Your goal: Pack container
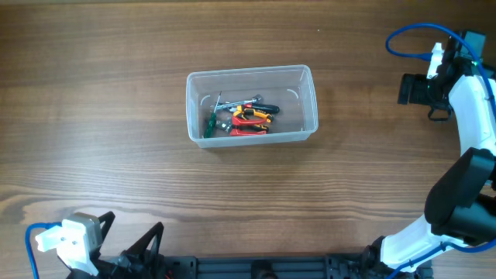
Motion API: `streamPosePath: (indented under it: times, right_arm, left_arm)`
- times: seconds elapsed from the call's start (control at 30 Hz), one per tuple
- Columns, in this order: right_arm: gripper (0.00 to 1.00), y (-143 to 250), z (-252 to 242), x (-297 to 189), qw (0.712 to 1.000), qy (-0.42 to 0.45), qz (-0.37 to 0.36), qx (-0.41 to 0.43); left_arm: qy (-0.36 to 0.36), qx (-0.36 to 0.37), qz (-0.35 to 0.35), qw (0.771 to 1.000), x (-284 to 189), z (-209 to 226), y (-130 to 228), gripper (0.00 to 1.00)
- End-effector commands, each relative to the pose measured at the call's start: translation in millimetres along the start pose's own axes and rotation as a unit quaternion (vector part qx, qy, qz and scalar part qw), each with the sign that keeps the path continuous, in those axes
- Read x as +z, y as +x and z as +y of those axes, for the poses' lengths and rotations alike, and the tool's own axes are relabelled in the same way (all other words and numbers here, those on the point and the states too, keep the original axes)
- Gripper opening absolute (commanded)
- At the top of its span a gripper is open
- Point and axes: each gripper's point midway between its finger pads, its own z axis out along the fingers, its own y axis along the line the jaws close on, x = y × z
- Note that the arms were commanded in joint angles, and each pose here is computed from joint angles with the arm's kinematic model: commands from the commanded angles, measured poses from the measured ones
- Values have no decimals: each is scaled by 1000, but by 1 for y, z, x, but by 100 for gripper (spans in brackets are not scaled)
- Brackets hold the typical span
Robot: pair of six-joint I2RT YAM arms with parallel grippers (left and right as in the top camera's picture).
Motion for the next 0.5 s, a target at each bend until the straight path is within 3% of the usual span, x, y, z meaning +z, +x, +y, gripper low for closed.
streamPosePath:
  times: [0.0, 0.23, 0.47]
  right_arm:
    - [100, 0, -3, 1, 1000, 9, 1, 2]
    - [100, 0, -3, 1, 1000, 9, 1, 2]
    - [100, 0, -3, 1, 1000, 9, 1, 2]
  left_arm:
    - [-12, 27, -18, 999, 2, 4, -8, 100]
    - [-18, 23, -37, 999, 28, 6, -16, 100]
    - [-59, 2, -106, 993, 67, 27, -33, 100]
